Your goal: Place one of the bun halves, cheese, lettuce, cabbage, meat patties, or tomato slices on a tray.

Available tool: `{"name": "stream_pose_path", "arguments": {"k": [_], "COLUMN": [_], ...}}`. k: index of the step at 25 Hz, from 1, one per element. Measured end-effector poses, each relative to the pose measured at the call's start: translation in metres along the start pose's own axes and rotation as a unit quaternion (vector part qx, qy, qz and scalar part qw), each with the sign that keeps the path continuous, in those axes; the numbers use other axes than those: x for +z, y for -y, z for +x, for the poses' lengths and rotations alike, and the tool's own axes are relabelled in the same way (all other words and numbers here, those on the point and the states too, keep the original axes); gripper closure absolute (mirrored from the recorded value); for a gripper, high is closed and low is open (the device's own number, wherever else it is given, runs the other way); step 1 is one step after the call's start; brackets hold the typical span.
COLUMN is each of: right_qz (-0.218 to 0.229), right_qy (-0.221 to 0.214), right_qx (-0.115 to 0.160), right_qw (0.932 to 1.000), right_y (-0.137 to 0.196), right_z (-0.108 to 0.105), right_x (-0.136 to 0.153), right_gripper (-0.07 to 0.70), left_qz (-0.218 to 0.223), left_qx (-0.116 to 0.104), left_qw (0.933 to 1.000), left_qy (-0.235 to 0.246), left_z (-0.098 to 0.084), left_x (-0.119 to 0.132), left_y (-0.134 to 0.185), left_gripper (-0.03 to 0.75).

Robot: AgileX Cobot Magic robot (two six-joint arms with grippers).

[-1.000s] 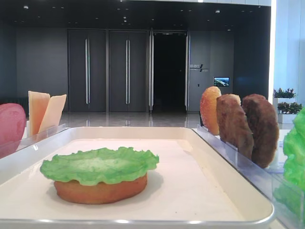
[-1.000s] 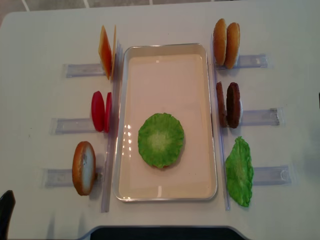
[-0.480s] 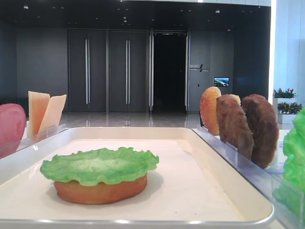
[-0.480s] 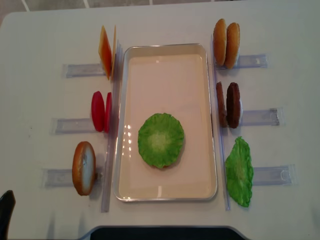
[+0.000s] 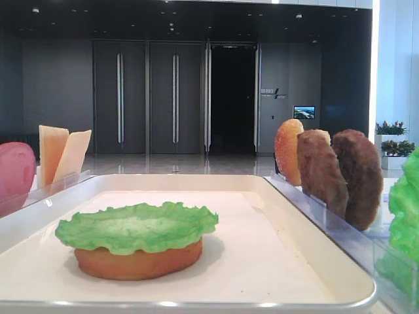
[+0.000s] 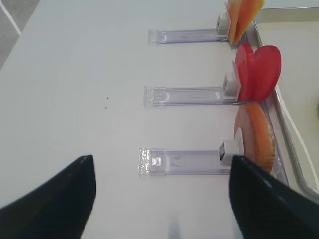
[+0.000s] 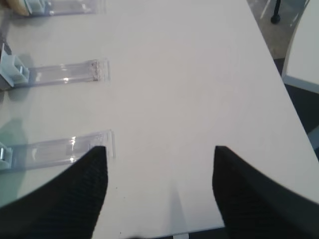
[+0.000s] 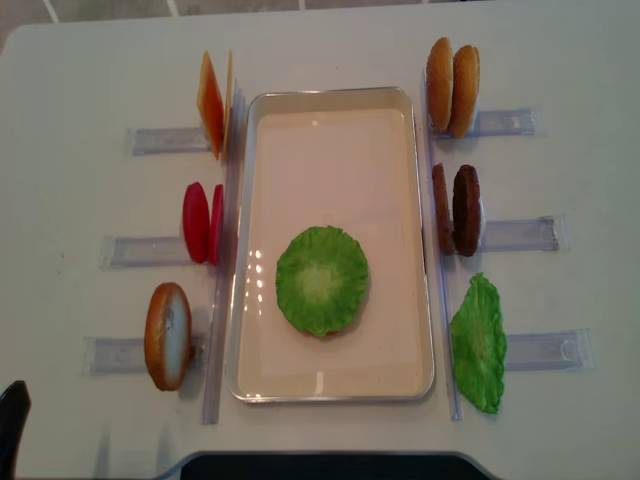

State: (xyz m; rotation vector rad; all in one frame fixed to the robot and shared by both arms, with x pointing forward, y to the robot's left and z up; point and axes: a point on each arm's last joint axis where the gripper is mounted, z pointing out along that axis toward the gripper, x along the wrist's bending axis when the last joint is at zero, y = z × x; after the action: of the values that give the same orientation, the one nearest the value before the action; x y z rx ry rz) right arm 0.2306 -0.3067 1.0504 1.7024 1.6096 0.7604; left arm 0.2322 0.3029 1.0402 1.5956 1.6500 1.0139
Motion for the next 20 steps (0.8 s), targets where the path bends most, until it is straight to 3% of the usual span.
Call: {"name": "stream_pose_path", "arguments": {"k": [4, 20], "right_qz": [-0.034, -0.057], "right_qy": [0.004, -0.004], "right_qx": [0.002, -0.006], "right_qw": [0.9994, 0.9984], "right_y": [0.0057, 0.0043], "right_z": [-0.0017, 0.0006], "right_x": [-0.0063, 0.0021], "right_gripper": [0.167, 0.167], "left_qz": [0.0, 0.0], "left_qx": [0.0, 0.0], "left_qw": [1.0, 1.0], "left_qy": [0.0, 0.0], "left_z": [0.0, 0.0], "left_x": [0.0, 0.0], "left_y": [0.0, 0.0], "left_gripper": [0.076, 0.076]}}
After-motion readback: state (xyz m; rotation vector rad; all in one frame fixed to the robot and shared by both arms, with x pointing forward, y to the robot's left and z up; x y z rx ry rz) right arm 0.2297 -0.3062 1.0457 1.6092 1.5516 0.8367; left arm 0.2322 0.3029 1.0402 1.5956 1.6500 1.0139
